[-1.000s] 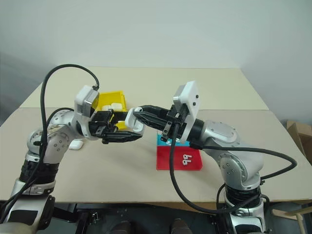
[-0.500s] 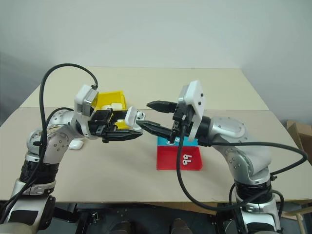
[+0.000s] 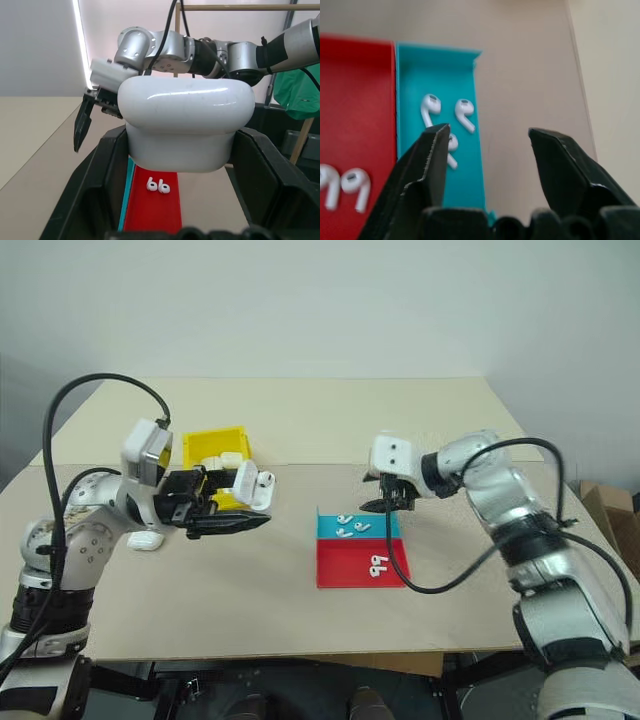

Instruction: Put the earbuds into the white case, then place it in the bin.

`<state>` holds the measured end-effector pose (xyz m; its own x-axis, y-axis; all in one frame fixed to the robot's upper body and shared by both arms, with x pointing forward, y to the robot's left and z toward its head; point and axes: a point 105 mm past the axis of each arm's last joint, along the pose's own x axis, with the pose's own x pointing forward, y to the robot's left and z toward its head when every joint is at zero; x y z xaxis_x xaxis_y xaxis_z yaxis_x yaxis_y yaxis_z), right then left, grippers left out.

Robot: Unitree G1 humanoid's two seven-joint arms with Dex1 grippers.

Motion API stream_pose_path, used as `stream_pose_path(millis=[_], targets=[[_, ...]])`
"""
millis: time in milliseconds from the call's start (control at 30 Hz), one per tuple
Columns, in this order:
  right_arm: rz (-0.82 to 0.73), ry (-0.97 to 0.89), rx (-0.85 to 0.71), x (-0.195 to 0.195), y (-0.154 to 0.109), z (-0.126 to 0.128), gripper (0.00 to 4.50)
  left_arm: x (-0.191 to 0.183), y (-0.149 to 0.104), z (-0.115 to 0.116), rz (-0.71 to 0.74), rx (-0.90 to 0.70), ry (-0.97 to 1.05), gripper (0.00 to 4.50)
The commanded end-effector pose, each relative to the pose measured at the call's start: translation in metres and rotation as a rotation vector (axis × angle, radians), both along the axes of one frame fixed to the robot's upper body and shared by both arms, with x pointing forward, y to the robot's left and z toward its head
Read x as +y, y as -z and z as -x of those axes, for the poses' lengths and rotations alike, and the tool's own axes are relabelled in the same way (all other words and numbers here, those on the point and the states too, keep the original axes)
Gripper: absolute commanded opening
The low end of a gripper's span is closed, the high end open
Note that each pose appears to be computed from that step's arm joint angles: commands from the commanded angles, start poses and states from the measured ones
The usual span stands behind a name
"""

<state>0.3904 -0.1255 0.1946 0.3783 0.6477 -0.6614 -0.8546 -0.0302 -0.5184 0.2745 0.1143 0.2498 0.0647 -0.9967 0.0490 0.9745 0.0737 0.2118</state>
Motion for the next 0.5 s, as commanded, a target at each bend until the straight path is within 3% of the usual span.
stream_pose_path(millis=[33,133,500], targets=[[0.167,-0.093,-0.062,-0.001,0.006,-0.008,2.04,0.005,-0.012,0.01,0.017,-0.056,-0.021,2.78],[0.269,-0.147,-0.063,-0.001,0.019,-0.011,2.04,0.009,-0.012,0.013,0.016,-0.059,-0.046,2.78],[0.304,-0.186,-0.067,0.016,0.038,-0.018,2.04,0.014,-0.014,0.02,0.012,-0.068,-0.089,2.78]])
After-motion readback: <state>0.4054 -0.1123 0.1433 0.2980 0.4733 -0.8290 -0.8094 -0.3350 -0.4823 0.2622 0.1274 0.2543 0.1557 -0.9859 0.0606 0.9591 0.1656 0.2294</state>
